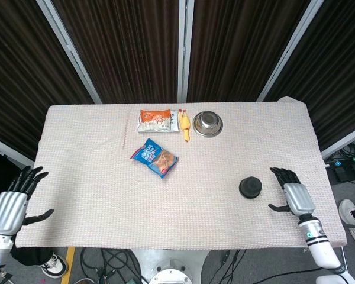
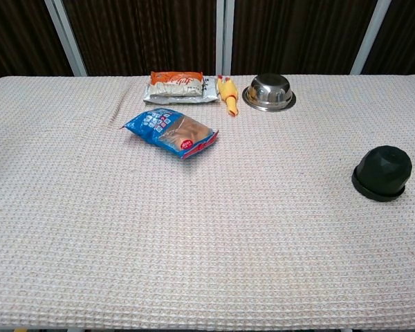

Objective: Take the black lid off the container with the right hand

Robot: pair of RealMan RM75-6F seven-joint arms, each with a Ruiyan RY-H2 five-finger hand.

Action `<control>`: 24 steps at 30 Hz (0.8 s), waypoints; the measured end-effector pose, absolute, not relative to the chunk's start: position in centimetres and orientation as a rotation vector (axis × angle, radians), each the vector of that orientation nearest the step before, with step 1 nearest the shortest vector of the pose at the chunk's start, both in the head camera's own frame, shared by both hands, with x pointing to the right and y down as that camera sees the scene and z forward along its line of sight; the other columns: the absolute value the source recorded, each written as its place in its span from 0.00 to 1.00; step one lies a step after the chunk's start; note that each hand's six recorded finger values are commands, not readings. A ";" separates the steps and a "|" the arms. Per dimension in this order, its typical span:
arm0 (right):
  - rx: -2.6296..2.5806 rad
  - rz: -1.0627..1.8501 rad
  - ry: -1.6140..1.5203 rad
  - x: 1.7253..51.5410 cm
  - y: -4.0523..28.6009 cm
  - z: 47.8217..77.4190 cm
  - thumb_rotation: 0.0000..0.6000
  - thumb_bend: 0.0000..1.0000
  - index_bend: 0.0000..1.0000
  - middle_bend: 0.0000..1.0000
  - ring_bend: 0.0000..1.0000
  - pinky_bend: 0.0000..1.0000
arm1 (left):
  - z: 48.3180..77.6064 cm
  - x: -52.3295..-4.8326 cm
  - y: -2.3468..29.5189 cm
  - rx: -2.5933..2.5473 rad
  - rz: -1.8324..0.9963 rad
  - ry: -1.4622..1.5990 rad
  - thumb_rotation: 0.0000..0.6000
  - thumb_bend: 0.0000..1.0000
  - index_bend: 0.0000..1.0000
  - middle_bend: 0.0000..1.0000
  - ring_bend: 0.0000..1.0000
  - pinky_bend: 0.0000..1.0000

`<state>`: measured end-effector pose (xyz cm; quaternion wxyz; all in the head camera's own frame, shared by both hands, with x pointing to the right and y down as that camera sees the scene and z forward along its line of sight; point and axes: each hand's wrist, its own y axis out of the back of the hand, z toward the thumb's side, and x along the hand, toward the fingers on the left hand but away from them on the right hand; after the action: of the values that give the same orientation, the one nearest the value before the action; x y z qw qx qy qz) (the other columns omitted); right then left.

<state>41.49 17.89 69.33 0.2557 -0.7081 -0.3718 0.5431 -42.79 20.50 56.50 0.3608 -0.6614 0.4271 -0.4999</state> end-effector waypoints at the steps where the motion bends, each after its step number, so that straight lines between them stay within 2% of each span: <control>1: -1.931 1.473 -1.006 41.3 17.7 69.6 1.00 0.00 0.00 0.06 0.00 0.00 | 56.5 -42.8 20.5 -1.704 -1.287 1.102 1.00 0.09 0.16 0.08 0.00 0.15; 8: -1.983 1.502 -0.959 40.2 17.6 71.4 1.00 0.00 0.00 0.06 0.00 0.00 | 56.5 -43.0 20.5 -1.709 -1.286 1.104 1.00 0.09 0.16 0.08 0.00 0.15; 24: -2.052 1.528 -0.961 38.3 16.6 73.4 1.00 0.00 0.00 0.10 0.00 0.00 | 56.9 -43.2 20.5 -1.715 -1.297 1.096 1.00 0.09 0.16 0.08 0.00 0.15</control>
<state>38.27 16.58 73.44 0.2030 -0.7352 -0.3442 0.5476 -43.24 20.51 56.89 0.3560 -0.6641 0.4242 -0.5022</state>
